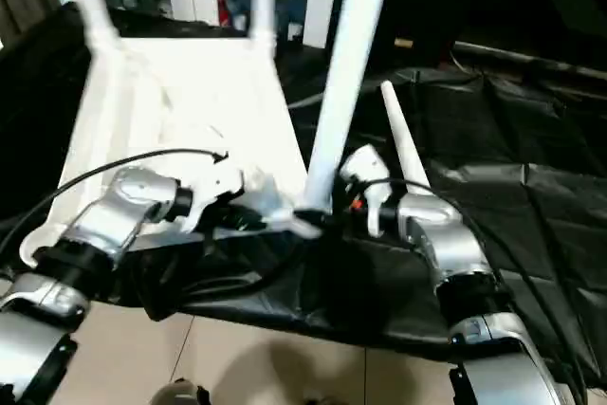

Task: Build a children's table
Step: Rotate leg to tighten

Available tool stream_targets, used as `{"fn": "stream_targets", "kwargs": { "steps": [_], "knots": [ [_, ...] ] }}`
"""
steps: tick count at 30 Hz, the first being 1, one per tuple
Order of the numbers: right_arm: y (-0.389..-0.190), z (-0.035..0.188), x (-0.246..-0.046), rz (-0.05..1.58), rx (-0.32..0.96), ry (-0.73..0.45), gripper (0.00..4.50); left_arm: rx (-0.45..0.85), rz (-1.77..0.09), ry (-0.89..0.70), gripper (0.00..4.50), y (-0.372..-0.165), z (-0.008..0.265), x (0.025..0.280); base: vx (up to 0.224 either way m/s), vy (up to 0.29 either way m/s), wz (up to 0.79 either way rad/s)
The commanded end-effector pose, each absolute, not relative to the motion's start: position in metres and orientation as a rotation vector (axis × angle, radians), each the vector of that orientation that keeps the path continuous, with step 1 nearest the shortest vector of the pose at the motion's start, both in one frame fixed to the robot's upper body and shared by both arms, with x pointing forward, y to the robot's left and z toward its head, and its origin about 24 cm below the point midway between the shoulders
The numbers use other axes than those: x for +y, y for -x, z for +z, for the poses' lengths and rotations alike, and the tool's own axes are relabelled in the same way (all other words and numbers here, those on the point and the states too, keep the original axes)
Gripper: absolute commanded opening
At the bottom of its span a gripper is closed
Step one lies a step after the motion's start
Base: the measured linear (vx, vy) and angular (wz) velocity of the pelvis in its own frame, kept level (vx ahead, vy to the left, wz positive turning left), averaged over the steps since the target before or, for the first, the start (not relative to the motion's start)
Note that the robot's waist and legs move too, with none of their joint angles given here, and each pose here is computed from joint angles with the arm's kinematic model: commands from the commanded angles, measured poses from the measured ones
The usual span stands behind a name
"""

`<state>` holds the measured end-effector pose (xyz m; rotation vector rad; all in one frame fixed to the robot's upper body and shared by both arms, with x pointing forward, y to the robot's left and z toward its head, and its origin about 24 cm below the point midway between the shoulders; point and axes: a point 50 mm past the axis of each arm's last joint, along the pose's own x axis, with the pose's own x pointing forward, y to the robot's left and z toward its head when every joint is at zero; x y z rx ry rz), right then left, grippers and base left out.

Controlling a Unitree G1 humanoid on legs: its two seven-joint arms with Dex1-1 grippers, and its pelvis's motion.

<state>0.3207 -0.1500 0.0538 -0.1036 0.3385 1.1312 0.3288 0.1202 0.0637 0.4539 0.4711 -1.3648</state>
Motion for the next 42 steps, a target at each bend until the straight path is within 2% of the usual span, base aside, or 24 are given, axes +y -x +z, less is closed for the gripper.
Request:
{"fn": "stream_targets", "kwargs": {
  "steps": [1, 8, 12, 16, 17, 20, 22, 24, 25, 26, 27, 28, 29, 30, 31, 32, 34, 38, 41, 42],
  "knots": [
    [-0.322, 0.053, -0.148, 1.153, 0.369, 0.118, 3.49, 0.478, -1.406, -0.434, 0.00, -0.324, 0.060, 0.116, 0.000, 0.000, 0.00],
    [-0.321, 0.048, -0.141, 1.162, 0.384, 0.115, 2.86, 0.479, -1.376, -0.430, 0.00, -0.324, 0.060, 0.121, 0.000, 0.000, 0.00],
    [-0.319, 0.045, -0.139, 1.164, 0.391, 0.115, 2.70, 0.480, -1.361, -0.429, 0.00, -0.324, 0.059, 0.122, 0.000, 0.000, 0.00],
    [-0.321, 0.040, -0.138, 1.068, 0.379, 0.065, 2.65, 0.487, -1.265, -0.418, 0.00, -0.331, 0.057, 0.122, 0.000, 0.000, 0.00],
    [-0.326, 0.031, -0.138, 0.905, 0.382, 0.016, 2.65, 0.481, -1.155, -0.398, 0.00, -0.339, 0.056, 0.118, 0.000, 0.000, 0.00],
    [-0.330, 0.017, -0.135, 0.706, 0.412, -0.046, 2.65, 0.471, -1.008, -0.370, 0.00, -0.349, 0.055, 0.112, 0.000, 0.000, 0.00],
    [-0.333, 0.006, -0.130, 0.509, 0.445, -0.091, 2.64, 0.484, -0.864, -0.326, 0.00, -0.358, 0.053, 0.102, 0.000, 0.000, 0.00],
    [-0.335, 0.004, -0.125, 0.454, 0.451, -0.106, 2.64, 0.484, -0.830, -0.315, 0.00, -0.360, 0.053, 0.097, 0.000, 0.000, 0.00],
    [-0.338, 0.002, -0.115, 0.355, 0.467, -0.150, 2.64, 0.476, -0.789, -0.294, 0.00, -0.363, 0.053, 0.084, 0.000, 0.000, 0.00],
    [-0.340, 0.003, -0.109, 0.326, 0.475, -0.175, 2.64, 0.473, -0.783, -0.290, 0.00, -0.363, 0.054, 0.078, 0.000, 0.000, 0.00],
    [-0.340, 0.003, -0.109, 0.326, 0.475, -0.175, 2.64, 0.473, -0.783, -0.290, 0.00, -0.363, 0.054, 0.078, 0.000, 0.000, 0.00],
    [-0.343, 0.006, -0.097, 0.314, 0.469, -0.185, 2.64, 0.470, -0.793, -0.296, 0.00, -0.362, 0.054, 0.067, 0.000, 0.000, 0.00],
    [-0.343, 0.006, -0.097, 0.314, 0.469, -0.185, 2.64, 0.470, -0.793, -0.296, 0.00, -0.362, 0.054, 0.067, 0.000, 0.000, 0.00],
    [-0.347, 0.012, -0.085, 0.346, 0.441, -0.174, 2.64, 0.460, -0.812, -0.309, 0.00, -0.361, 0.054, 0.058, 0.000, 0.000, 0.00],
    [-0.349, 0.018, -0.078, 0.371, 0.407, -0.166, 2.99, 0.451, -0.830, -0.320, 0.00, -0.361, 0.055, 0.054, 0.000, 0.000, 0.00],
    [-0.350, 0.020, -0.078, 0.386, 0.392, -0.162, 2.99, 0.447, -0.842, -0.328, 0.00, -0.361, 0.055, 0.054, 0.000, 0.000, 0.00],
    [-0.351, 0.022, -0.078, 0.399, 0.380, -0.154, 3.36, 0.442, -0.856, -0.337, 0.00, -0.360, 0.056, 0.055, 0.000, 0.000, 0.00],
    [-0.354, 0.028, -0.086, 0.480, 0.359, -0.108, 3.60, 0.419, -0.934, -0.362, 0.00, -0.358, 0.055, 0.063, 0.000, 0.000, 0.00],
    [-0.353, 0.032, -0.097, 0.570, 0.342, -0.053, 3.60, 0.417, -0.987, -0.353, 0.00, -0.355, 0.055, 0.072, 0.000, 0.000, 0.00],
    [-0.353, 0.036, -0.108, 0.643, 0.325, 0.002, 3.60, 0.412, -1.042, -0.369, 0.00, -0.352, 0.055, 0.081, 0.000, 0.000, 0.00]
  ]
}}
